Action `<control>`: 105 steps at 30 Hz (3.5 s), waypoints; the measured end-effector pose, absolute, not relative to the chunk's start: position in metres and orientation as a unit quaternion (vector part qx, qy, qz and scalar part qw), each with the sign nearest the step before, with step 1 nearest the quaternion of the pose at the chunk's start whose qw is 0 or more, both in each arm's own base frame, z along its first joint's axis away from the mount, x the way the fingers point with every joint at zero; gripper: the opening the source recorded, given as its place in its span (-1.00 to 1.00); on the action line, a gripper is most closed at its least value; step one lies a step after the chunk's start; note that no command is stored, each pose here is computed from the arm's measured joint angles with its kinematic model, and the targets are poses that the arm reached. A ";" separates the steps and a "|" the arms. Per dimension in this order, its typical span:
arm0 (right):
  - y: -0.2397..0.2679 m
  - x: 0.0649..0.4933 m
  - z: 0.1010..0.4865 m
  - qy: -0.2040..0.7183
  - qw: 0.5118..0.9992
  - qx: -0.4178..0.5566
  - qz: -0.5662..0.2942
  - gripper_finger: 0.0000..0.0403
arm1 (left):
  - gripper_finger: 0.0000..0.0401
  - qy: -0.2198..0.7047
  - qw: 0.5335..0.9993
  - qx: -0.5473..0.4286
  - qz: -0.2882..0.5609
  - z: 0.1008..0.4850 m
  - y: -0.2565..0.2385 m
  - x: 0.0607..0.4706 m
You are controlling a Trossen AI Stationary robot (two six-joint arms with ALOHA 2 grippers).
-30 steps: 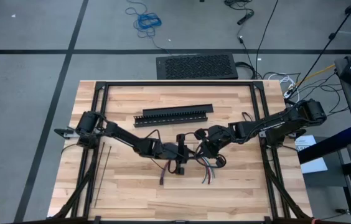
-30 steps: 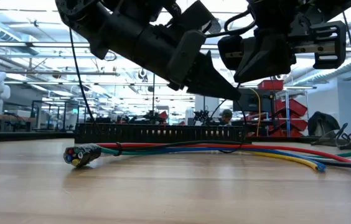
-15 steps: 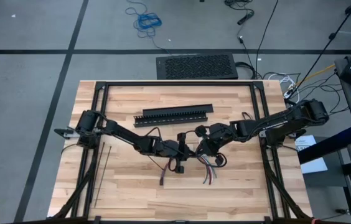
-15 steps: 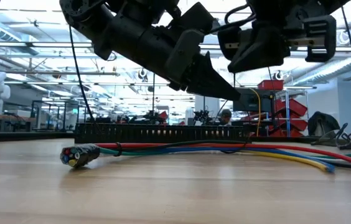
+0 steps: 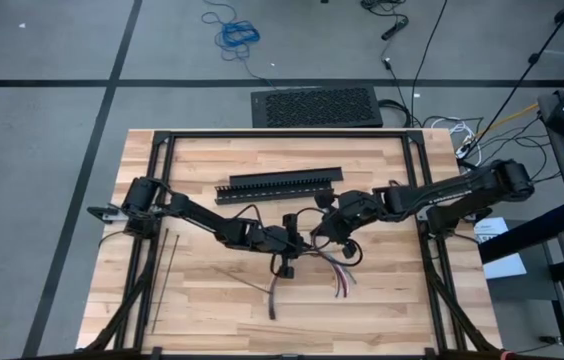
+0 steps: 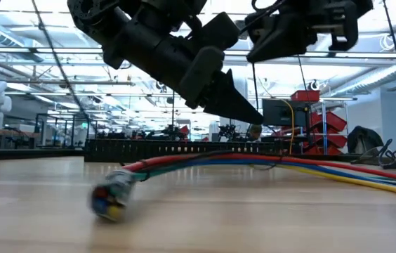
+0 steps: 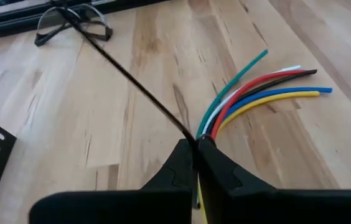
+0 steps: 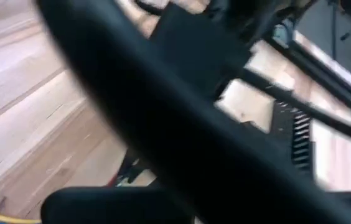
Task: Ziptie cables
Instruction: Wrap the cable wire using a zip tie
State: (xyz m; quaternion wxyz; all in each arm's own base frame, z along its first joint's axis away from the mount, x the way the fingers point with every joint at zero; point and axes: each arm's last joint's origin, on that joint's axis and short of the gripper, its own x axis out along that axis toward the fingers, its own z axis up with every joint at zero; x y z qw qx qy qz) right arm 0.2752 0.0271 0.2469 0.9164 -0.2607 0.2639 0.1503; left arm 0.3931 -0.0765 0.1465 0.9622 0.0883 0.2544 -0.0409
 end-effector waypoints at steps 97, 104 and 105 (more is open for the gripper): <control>0.058 0.263 0.166 0.240 0.942 -0.127 0.199 -1.00 | -0.96 0.196 0.967 0.084 -0.136 0.129 -0.087 0.403; 0.059 0.267 0.188 0.252 0.933 -0.181 0.180 -1.00 | -0.96 0.189 0.967 0.080 -0.150 0.131 -0.087 0.404; 0.058 0.268 0.190 0.253 0.933 -0.186 0.177 -1.00 | -0.96 0.190 0.967 0.080 -0.150 0.131 -0.087 0.404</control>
